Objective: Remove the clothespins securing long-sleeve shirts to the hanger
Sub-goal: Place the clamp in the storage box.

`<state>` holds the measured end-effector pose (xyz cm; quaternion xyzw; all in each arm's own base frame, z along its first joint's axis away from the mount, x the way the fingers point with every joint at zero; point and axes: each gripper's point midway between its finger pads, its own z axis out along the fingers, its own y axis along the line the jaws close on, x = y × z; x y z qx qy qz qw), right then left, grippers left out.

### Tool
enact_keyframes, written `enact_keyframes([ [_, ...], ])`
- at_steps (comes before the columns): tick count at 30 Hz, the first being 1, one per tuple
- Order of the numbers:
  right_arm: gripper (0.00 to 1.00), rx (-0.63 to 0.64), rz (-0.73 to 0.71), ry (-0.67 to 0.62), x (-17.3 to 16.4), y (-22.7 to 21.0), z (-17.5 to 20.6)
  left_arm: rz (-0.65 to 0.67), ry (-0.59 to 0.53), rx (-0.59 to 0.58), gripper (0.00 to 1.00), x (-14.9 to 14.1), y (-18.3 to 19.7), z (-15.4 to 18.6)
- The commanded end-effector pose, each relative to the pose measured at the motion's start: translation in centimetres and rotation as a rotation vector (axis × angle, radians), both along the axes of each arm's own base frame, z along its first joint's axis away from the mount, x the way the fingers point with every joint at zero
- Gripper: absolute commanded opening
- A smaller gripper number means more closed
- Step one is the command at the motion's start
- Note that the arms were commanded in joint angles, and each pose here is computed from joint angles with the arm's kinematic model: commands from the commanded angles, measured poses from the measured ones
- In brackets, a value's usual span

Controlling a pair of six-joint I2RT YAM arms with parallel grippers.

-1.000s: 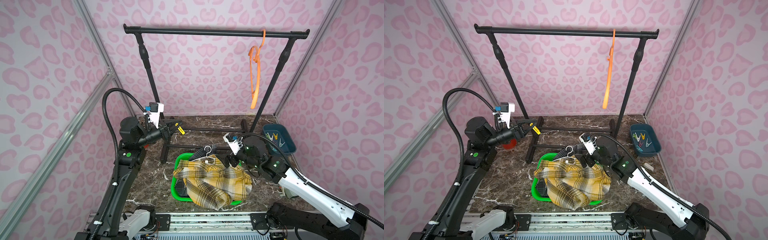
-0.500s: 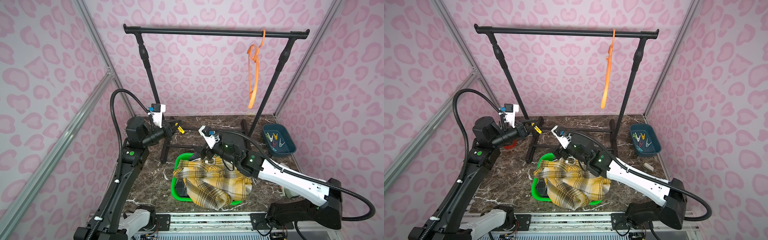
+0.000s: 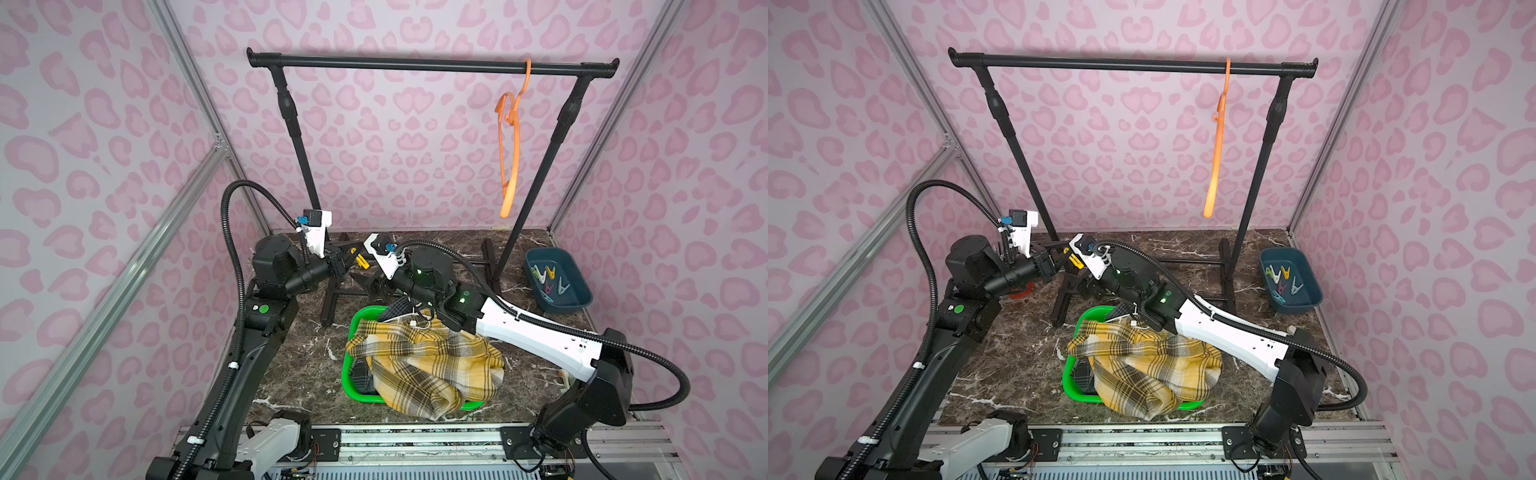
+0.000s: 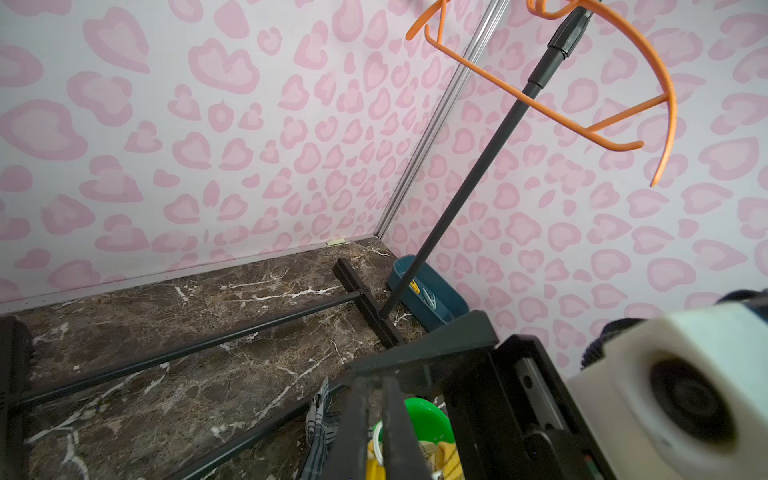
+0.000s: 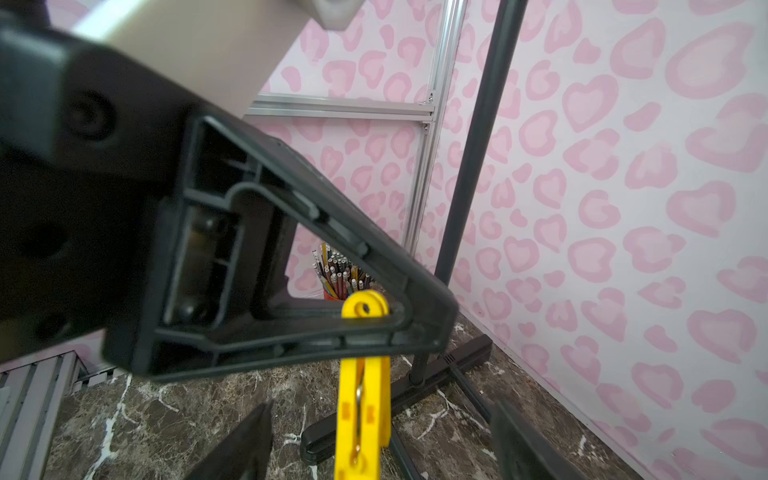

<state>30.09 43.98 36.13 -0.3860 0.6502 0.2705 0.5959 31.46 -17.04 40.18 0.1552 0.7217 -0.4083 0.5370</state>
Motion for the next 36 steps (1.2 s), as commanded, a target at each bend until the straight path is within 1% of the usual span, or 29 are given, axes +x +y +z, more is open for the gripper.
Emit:
enact_keyframes([
  [1,0.79,0.045,0.001,-0.028,0.4,0.7,1.6,-0.014,-0.021,-0.009,0.04,-0.2,-0.2,0.5],
  [6,0.72,0.040,-0.010,-0.036,1.1,1.3,1.5,-0.018,-0.013,-0.009,0.03,-0.2,-0.2,0.2],
  [9,0.62,0.035,-0.008,-0.035,1.3,1.7,1.3,-0.021,-0.007,-0.010,0.04,-0.1,-0.3,0.0],
  [10,0.57,0.034,-0.008,-0.033,1.4,1.8,1.3,-0.021,-0.008,-0.011,0.04,-0.2,-0.3,0.0],
  [12,0.43,0.032,-0.007,-0.030,1.4,1.9,1.1,-0.024,-0.009,-0.011,0.03,-0.2,-0.3,0.1],
  [13,0.35,0.031,-0.001,-0.031,1.4,2.0,1.1,-0.025,-0.011,-0.011,0.03,-0.2,-0.3,0.1],
  [16,0.04,0.030,0.004,-0.031,1.3,2.0,1.1,-0.027,-0.009,-0.012,0.04,-0.2,-0.4,0.1],
  [17,0.00,0.031,0.004,-0.032,1.3,2.0,1.1,-0.026,-0.006,-0.012,0.04,-0.1,-0.4,0.0],
  [23,0.00,0.023,-0.005,-0.033,1.2,1.7,1.2,-0.030,-0.010,-0.014,0.03,-0.1,-0.4,0.3],
  [24,0.00,0.025,-0.017,-0.031,1.3,1.4,1.3,-0.020,-0.014,-0.013,0.12,0.0,-0.3,0.4],
  [27,0.00,0.016,-0.047,-0.030,1.2,0.3,1.1,0.049,-0.037,0.001,0.60,0.2,0.7,1.2],
  [28,0.00,0.011,-0.062,-0.026,1.1,-0.3,0.8,0.083,-0.053,0.000,0.79,0.2,1.3,1.7],
  [29,0.00,-0.005,-0.074,-0.018,0.9,-1.0,0.2,0.119,-0.076,-0.002,0.93,0.2,1.9,2.3],
  [30,0.00,-0.014,-0.085,-0.010,0.7,-1.7,-0.3,0.148,-0.098,-0.006,0.97,0.1,2.4,2.8],
  [31,0.00,-0.005,-0.112,-0.002,0.5,-2.7,-0.2,0.178,-0.125,-0.011,0.99,-0.1,3.0,3.3],
  [33,0.00,-0.005,-0.166,0.018,0.0,-5.1,-0.6,0.215,-0.163,-0.017,0.97,-0.4,3.8,4.1],
  [36,0.00,-0.010,-0.315,0.065,-0.5,-10.5,-1.6,0.236,-0.171,-0.012,0.97,-0.6,4.3,4.3],
])
